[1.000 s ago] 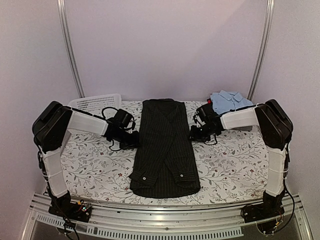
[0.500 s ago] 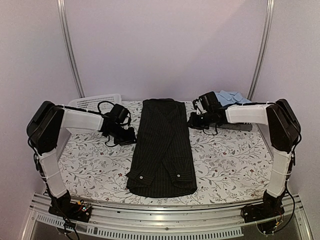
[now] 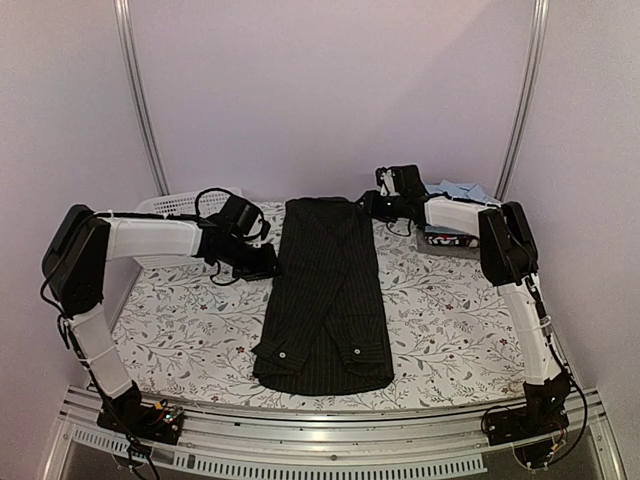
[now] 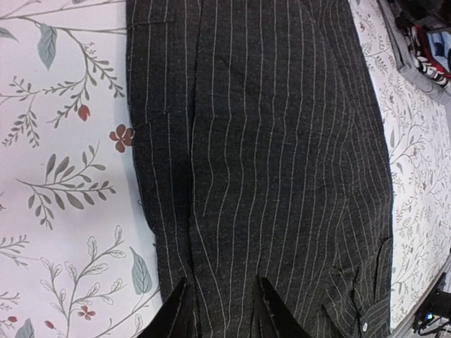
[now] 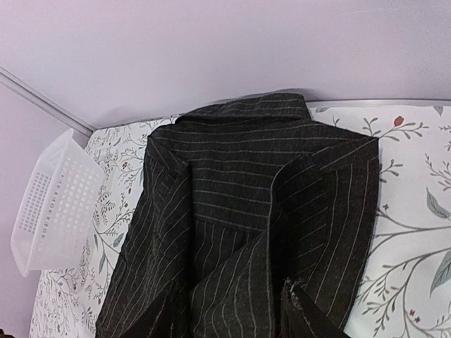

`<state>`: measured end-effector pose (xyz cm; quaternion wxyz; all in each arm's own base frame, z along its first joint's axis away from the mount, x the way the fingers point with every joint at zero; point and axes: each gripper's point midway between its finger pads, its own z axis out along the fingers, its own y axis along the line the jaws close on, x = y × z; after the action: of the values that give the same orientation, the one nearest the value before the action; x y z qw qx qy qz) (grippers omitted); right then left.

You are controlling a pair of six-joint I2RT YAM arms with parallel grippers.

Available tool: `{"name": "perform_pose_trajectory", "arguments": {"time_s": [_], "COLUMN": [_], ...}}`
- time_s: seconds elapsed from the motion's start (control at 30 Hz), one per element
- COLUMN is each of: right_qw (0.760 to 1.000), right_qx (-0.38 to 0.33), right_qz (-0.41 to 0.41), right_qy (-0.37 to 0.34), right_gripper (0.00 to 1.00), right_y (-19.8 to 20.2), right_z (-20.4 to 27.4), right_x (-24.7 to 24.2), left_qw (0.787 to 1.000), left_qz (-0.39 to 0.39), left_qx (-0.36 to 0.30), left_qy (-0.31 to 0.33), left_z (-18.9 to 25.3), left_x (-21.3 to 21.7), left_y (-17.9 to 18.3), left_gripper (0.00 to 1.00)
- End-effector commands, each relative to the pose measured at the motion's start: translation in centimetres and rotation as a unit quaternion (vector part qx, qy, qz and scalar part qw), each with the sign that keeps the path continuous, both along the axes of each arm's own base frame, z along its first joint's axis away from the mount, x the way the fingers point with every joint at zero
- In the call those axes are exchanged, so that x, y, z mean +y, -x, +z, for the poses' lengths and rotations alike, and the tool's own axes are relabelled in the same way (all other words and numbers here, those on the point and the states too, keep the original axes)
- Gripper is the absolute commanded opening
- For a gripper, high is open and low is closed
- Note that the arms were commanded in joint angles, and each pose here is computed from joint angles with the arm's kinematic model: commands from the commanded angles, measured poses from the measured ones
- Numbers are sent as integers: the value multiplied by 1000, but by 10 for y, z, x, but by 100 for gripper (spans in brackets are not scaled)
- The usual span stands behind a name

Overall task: Fold and stack the long sleeve shirts
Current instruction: Move the rectangle-folded shirt to the center of the board.

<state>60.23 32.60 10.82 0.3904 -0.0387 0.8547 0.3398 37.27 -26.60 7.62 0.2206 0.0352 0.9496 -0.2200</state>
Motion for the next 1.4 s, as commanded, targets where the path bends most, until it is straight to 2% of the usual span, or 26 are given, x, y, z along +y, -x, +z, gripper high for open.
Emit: {"name": "perform_pose_trajectory", "arguments": {"time_s": [0.0, 0.13, 0.33, 0.5, 0.63, 0.83, 1.0, 1.2, 1.37], "right_qw": [999, 998, 996, 997, 998, 997, 995, 993, 994], "right_qx": [-6, 14, 18, 45, 37, 31, 49, 49, 48], "right_qz": [33, 40, 54, 48, 34, 51, 70, 93, 84], "right_qy": [-35, -47, -66, -45, -36, -39, -48, -47, -46], "right_gripper": [48, 49, 50, 52, 53, 58, 62, 66, 68], "right_y": [-19, -21, -19, -5, -4, 6, 29, 58, 53], "right_z": [-18, -46, -54, -71, -52, -20, -15, -8, -8], "right_x": [12, 17, 23, 13, -9, -15, -13, 3, 5], "left_qw": [999, 996, 988, 981, 977, 971, 965, 956, 954], "left_qz": [-35, -65, -134, -177, -203, -223, -237, -256, -258], "left_qx": [-11, -13, -23, -22, -7, 76, 106, 137, 145], "left_qy": [26, 59, 76, 82, 69, 29, 26, 40, 42], "left_z": [12, 14, 2, -20, -38, -82, -84, -89, -90], "left_x": [-24, -56, -117, -162, -189, -171, -136, -115, -108], "left_y": [-1, 0, 10, 18, 32, 77, 120, 168, 184], "left_gripper": [29, 29, 29, 30, 30, 29, 30, 30, 29]}}
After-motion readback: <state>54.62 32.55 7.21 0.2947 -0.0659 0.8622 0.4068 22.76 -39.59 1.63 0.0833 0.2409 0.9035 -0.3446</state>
